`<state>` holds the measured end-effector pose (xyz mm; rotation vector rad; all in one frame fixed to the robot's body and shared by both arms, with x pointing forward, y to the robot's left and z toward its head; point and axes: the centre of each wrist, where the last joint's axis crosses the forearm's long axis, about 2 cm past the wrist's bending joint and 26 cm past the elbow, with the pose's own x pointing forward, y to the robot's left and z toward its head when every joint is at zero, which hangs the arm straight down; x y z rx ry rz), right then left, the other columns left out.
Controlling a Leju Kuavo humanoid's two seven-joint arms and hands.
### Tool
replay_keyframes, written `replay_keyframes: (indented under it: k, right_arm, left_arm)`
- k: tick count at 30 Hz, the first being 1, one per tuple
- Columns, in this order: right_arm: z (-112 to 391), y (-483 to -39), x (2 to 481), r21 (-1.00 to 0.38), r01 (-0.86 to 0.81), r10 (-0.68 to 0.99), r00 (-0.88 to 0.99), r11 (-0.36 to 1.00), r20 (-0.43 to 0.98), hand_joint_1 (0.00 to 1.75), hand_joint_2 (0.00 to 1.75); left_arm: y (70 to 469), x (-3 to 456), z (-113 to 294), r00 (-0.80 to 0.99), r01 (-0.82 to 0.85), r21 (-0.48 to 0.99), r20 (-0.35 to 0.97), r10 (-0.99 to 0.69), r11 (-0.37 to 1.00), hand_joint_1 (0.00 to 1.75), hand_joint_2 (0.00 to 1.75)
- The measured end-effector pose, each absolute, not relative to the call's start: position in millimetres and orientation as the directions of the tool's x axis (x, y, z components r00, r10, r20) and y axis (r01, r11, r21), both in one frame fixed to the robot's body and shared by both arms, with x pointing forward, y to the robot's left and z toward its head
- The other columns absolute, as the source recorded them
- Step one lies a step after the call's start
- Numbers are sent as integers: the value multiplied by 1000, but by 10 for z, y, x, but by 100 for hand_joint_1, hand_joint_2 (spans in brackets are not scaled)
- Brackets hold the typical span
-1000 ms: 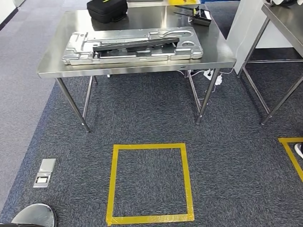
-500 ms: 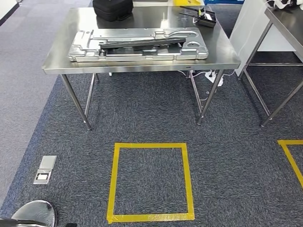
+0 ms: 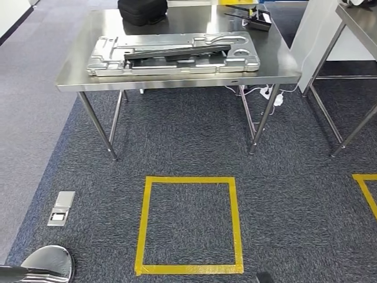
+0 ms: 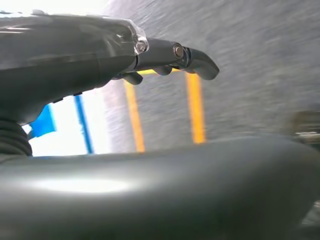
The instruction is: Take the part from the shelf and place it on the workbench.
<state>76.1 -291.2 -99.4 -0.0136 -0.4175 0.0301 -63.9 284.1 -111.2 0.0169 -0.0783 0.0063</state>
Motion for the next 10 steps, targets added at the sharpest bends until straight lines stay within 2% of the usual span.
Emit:
replay_keyframes:
  k: [4,10]
  right_arm:
    - [-953,-2913,905,-12,-27,29,892,1000,452,0,0]
    - [-1088,-2914,200,-1,-26,25,958,1000,285,0,0]
  left_arm:
    - [2861,-786,-1102,999,-25,3,39,25,1000,0,0]
    - [2873,-99,-1119,978,-28,-3,206,28,1000,0,0]
